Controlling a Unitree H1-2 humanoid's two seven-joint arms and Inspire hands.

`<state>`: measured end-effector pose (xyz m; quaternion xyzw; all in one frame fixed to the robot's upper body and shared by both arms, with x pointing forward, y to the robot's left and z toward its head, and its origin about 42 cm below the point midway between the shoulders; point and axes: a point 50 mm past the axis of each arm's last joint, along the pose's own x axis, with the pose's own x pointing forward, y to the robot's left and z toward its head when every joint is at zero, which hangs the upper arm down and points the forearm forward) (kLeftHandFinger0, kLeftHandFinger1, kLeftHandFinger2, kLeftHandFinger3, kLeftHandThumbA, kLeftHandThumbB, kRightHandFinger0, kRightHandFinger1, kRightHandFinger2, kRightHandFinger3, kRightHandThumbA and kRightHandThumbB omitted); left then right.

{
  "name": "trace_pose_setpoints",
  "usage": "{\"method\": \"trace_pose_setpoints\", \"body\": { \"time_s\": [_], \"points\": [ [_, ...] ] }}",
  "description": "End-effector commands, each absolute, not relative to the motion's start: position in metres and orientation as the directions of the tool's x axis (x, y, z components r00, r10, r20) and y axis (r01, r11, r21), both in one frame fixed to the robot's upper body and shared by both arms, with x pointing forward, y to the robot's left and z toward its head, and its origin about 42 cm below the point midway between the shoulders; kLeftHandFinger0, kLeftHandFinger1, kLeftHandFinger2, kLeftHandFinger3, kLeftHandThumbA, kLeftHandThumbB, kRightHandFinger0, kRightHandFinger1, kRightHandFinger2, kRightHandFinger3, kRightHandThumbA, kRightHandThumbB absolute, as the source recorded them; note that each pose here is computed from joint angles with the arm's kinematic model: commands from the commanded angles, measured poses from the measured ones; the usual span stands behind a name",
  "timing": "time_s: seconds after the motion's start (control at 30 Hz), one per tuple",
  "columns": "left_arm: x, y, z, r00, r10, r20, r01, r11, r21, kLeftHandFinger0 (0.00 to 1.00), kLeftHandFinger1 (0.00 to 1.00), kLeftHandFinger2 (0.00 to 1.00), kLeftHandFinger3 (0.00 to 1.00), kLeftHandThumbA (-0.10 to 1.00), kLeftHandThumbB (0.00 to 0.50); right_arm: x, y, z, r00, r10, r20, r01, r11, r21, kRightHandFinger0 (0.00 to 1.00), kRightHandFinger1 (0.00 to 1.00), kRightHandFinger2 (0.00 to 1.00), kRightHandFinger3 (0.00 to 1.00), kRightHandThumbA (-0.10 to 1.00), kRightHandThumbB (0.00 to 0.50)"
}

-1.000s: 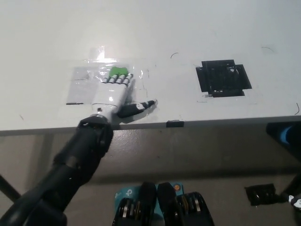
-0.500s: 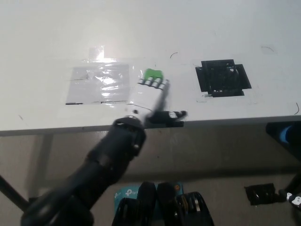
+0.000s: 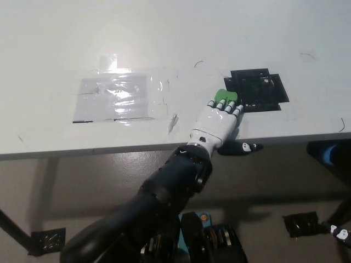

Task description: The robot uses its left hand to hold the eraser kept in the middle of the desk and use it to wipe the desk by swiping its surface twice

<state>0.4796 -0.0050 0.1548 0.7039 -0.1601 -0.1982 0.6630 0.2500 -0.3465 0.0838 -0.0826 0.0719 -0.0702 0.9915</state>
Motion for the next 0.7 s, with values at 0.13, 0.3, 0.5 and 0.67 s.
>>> {"method": "trace_pose_setpoints", "body": {
  "time_s": [0.13,0.3,0.5,0.67],
  "points": [
    [0.457,0.007,0.100,0.816,-0.448,-0.365,0.303,-0.206,0.930,1.00,1.00,1.00,1.00,1.00,0.500,0.253,-0.345,0.098,0.988,-0.134,-0.075,0.118,0.975,-0.189,1.00,1.00,1.00,1.00,1.00,0.417],
    [0.463,0.022,0.099,0.832,-0.415,-0.369,0.296,-0.231,0.927,1.00,1.00,1.00,1.00,1.00,0.500,0.252,-0.346,0.096,0.989,-0.135,-0.063,0.120,0.973,-0.199,1.00,1.00,1.00,1.00,1.00,0.456],
    [0.475,0.084,0.088,0.872,-0.309,-0.379,0.347,-0.154,0.925,1.00,1.00,1.00,1.00,1.00,0.484,0.251,-0.349,0.097,0.988,-0.138,-0.067,0.123,0.974,-0.191,1.00,1.00,1.00,1.00,1.00,0.426],
    [0.470,0.129,0.069,0.887,-0.205,-0.414,0.407,-0.081,0.910,1.00,1.00,1.00,1.00,1.00,0.484,0.247,-0.350,0.095,0.986,-0.149,-0.073,0.134,0.974,-0.183,1.00,1.00,1.00,1.00,1.00,0.423]
  ]
}}
